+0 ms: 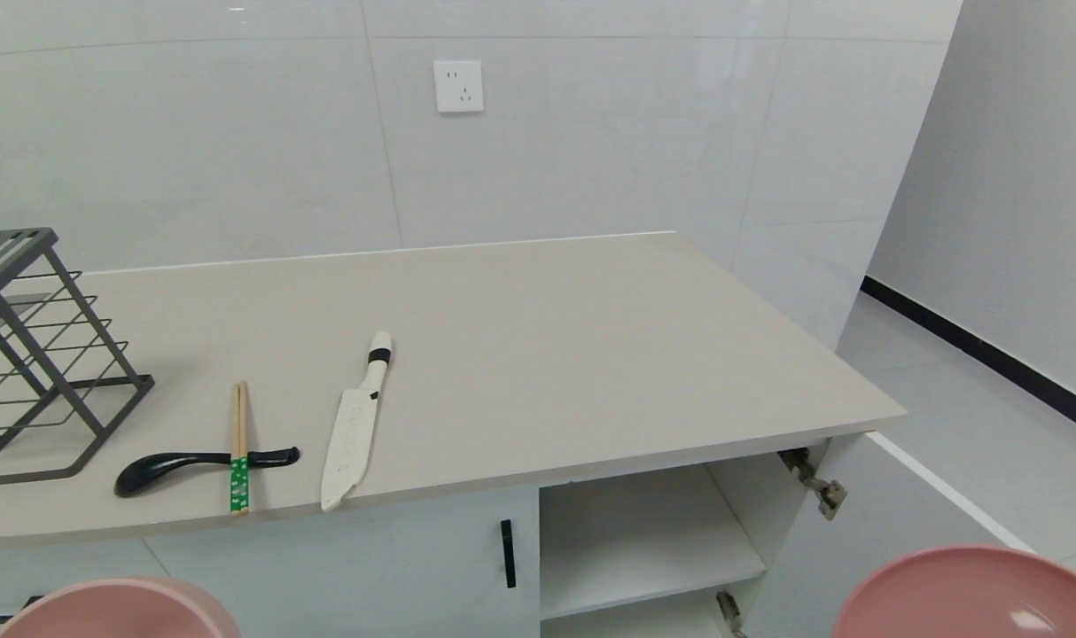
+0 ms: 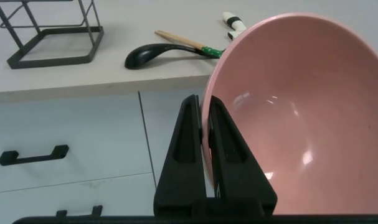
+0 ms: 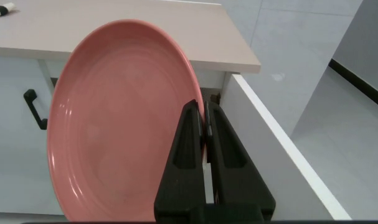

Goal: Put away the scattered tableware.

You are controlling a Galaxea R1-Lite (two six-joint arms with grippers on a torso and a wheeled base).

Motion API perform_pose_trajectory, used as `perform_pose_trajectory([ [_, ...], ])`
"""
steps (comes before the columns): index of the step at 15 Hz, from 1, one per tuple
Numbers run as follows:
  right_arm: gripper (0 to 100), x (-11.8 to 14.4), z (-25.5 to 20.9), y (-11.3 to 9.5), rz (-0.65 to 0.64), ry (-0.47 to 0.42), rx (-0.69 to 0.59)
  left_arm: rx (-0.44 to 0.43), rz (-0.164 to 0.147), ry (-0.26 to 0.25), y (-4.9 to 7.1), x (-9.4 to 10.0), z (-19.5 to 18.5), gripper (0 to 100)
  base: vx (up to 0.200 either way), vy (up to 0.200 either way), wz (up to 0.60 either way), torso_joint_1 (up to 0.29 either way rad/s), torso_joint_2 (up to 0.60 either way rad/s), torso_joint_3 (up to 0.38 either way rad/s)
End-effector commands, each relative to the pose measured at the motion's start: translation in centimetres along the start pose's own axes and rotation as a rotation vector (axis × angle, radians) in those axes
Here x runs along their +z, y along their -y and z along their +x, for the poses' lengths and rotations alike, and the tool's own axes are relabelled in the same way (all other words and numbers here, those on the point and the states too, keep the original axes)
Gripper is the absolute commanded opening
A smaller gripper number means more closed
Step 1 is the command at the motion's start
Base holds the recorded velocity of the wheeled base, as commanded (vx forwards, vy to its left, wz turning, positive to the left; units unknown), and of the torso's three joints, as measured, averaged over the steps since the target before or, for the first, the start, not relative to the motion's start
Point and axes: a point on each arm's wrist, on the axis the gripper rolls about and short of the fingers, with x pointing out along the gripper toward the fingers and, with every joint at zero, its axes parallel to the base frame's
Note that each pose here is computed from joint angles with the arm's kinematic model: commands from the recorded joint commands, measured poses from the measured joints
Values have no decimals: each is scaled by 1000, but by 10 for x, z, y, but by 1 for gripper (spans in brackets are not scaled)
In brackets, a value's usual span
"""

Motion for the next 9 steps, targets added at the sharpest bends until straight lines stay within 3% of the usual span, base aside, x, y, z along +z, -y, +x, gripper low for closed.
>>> perform_pose_trajectory([
  [1,0,0,0,0,0,0,1,0,0,-2,0,0,0,0,0,0,0,0,0,0],
  [3,0,0,0,0,0,-2,1,0,0,-2,0,0,0,0,0,0,0,-22,183,147],
  [8,0,0,0,0,0,0,1,0,-1,-2,0,0,0,0,0,0,0,-21,389,344],
  [9,0,0,0,0,0,-2,1,0,-1,-2,0,0,0,0,0,0,0,2,56,27],
])
